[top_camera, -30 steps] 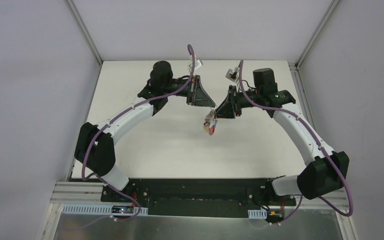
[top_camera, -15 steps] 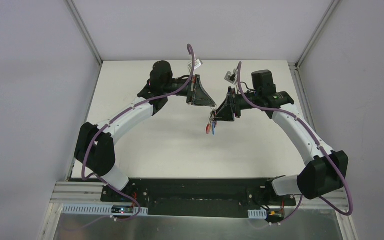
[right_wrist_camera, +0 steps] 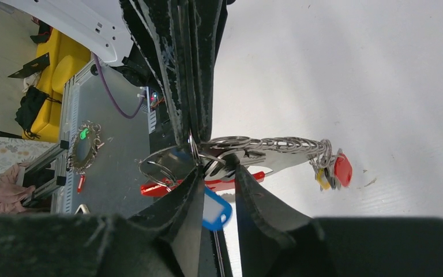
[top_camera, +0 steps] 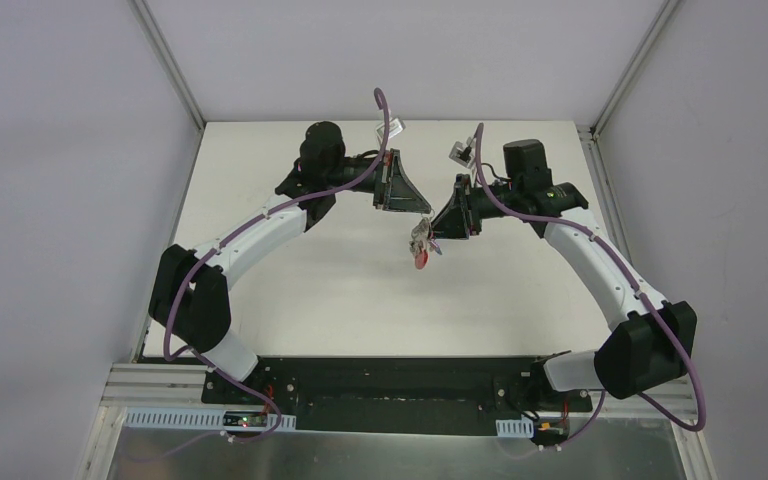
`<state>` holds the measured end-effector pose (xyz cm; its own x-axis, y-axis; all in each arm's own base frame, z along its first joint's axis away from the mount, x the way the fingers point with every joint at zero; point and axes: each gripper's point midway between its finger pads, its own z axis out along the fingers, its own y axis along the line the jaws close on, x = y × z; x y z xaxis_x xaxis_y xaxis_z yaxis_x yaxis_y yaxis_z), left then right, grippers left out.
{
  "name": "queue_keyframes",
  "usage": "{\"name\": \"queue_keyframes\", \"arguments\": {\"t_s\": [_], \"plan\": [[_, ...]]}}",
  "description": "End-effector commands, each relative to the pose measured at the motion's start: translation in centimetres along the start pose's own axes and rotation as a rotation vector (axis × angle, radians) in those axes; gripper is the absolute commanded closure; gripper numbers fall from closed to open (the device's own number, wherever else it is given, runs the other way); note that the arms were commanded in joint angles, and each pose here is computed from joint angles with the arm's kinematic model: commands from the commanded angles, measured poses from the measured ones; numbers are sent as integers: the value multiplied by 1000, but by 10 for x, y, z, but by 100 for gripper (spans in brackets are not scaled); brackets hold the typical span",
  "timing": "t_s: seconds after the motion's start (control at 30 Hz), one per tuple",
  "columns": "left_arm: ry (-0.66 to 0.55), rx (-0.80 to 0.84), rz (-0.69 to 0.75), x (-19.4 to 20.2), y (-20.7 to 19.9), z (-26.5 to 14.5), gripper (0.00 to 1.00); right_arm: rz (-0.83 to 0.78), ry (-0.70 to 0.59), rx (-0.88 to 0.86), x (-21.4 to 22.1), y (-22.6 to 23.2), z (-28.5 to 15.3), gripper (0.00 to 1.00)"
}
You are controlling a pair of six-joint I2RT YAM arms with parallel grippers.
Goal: Put the keys on the keyring
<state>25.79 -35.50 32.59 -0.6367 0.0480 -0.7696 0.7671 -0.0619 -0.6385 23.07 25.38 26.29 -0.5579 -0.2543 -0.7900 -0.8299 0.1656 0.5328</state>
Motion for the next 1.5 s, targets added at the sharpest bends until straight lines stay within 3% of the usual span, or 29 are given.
{"name": "queue_keyframes", "arguments": {"t_s": [0.0,0.3,0.87,1.17,1.47], "plan": [[-26,24,63,-12,-9,-3,100,-42,-21,13,-10,2,-3,73],[-22,25,67,-12,-9,-3,100,-87,-16,42,-13,5,-12,73],[-21,-3,55,-11,-2,-2,100,-93,4,19,-10,10,-3,53],[-12,9,53,-8,-3,-3,100,-98,2,92,-13,-1,-5,72],[1,28,59,-6,-4,-2,100,-142,7,133,-13,0,-15,84]]}}
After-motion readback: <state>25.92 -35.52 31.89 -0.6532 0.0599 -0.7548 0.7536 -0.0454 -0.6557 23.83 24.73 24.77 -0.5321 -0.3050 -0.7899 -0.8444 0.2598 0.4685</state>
